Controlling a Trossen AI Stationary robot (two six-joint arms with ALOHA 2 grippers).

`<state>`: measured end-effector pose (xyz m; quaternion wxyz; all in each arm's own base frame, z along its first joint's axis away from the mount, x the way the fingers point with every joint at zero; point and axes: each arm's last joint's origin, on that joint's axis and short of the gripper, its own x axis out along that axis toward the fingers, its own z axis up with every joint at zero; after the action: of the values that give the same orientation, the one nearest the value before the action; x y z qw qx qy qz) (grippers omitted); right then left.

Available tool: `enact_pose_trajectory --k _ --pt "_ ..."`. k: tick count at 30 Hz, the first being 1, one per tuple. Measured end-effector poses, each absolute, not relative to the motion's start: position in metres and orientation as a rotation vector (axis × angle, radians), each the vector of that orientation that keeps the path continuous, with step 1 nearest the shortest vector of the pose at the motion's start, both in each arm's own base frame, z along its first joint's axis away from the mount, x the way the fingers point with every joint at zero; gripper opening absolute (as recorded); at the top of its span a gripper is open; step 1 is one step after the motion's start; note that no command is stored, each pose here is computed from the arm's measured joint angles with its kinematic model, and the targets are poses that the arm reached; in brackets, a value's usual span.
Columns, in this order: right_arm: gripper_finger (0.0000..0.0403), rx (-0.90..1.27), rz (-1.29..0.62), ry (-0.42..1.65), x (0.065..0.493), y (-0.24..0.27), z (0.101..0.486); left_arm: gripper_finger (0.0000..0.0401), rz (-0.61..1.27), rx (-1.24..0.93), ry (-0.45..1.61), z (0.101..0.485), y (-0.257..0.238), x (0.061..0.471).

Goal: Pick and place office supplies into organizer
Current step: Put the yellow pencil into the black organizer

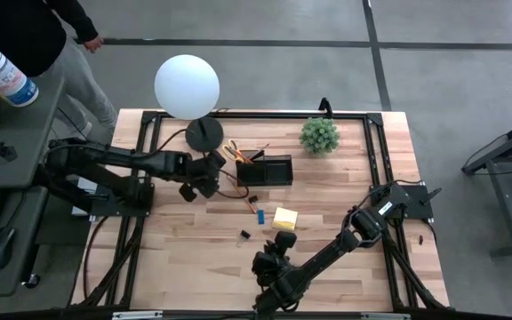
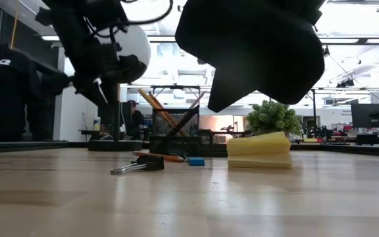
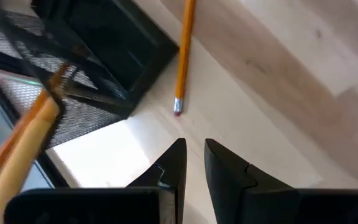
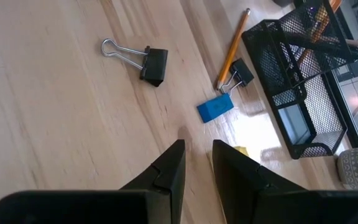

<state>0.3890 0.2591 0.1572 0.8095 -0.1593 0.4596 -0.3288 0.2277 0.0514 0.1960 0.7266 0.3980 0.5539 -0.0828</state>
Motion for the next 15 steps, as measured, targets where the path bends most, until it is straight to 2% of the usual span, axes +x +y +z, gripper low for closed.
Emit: enact_pose_trajectory --k 8,12,15 --pt "0.0078 -0.331 -0.698 0.978 0.393 0.257 0.157 0.0024 -0.261 0.873 1.413 0.182 0.069 0.241" --pt "0.0078 -0.322 -0.699 0.98 0.394 0.255 0.157 0.0003 -0.248 0.889 1.369 0.19 0.075 0.254" --pt "0.0078 -0.319 -0.698 0.981 0.394 0.256 0.157 0.0008 -0.229 0.9 1.321 0.192 0.075 0.259"
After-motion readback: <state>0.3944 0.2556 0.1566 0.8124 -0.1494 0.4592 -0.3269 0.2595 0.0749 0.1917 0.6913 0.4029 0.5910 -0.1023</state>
